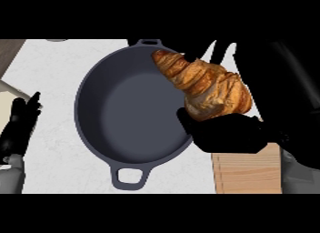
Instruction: Pick the croissant from the cutting board and place it in the pot
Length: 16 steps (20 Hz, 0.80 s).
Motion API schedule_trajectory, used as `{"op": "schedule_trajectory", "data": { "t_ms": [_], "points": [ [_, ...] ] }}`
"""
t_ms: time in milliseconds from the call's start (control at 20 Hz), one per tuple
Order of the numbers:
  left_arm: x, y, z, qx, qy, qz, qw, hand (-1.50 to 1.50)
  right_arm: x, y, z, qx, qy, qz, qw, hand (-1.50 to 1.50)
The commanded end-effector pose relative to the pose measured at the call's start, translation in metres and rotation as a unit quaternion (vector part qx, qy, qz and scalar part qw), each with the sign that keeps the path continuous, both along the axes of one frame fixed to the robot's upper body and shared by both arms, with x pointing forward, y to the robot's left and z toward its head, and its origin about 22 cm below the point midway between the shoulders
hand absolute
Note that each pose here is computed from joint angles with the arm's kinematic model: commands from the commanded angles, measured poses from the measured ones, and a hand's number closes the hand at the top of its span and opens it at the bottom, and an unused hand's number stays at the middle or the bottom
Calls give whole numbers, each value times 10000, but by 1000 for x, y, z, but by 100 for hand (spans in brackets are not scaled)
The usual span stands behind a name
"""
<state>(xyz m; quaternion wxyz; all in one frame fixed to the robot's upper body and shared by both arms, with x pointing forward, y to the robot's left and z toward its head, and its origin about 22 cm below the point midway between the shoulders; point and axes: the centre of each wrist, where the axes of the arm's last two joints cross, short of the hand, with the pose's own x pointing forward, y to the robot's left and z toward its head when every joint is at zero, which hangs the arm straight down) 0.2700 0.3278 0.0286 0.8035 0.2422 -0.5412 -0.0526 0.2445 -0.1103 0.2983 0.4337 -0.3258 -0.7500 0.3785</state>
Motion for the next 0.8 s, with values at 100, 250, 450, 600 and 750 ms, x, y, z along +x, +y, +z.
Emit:
{"op": "schedule_trajectory", "data": {
  "t_ms": [100,250,450,600,750],
  "points": [
    [1,10,2,22,-30,2,10000,0,23,57,-4,-225,580,148,9980,150],
    [-7,6,4,-38,13,-91,10000,0,45,71,-26,-400,844,218,9954,150],
    [0,-14,8,38,2,59,10000,0,66,85,-48,-295,1443,256,9888,150],
    [5,-9,15,17,-58,-18,10000,0,75,91,-79,-29,1926,92,9812,-150],
    [1,1,-4,-21,-44,-27,10000,0,88,98,-95,191,2062,297,9779,-150]
  ]
}}
